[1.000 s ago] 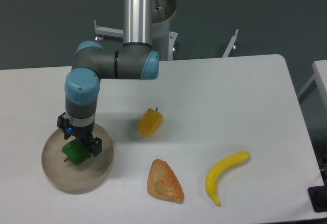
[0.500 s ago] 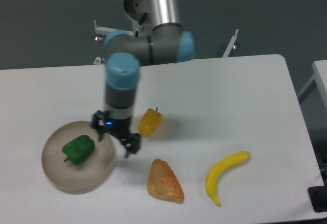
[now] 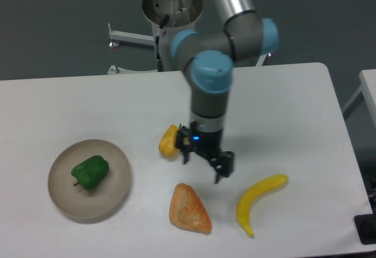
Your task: Place the green pepper on the plate
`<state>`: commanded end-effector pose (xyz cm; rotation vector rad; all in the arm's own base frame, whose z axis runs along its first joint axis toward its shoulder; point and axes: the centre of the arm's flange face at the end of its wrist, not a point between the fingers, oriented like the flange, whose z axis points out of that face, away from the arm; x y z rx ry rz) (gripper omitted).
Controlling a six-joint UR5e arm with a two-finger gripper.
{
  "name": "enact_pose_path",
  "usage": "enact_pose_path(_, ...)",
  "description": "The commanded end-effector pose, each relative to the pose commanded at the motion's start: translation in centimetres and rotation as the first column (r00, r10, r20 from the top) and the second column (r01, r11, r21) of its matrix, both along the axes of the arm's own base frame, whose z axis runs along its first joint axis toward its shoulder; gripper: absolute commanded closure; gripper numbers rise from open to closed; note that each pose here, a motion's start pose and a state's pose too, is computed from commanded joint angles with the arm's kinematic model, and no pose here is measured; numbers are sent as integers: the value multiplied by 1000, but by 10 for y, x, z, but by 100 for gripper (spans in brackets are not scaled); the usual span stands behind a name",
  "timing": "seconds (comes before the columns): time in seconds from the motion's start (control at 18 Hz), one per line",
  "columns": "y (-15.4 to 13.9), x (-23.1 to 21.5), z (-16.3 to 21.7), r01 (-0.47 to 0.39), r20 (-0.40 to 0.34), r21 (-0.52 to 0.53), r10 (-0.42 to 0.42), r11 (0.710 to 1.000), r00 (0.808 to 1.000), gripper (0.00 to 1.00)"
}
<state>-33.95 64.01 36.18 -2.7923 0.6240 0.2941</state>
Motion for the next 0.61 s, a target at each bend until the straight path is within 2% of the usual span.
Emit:
enact_pose_path(0.17, 4, -14, -4, 22, -31, -19, -22, 1000, 999, 0)
enact_pose_path(0.61, 3, -23, -10, 14, -30, -24, -14, 1000, 999, 0)
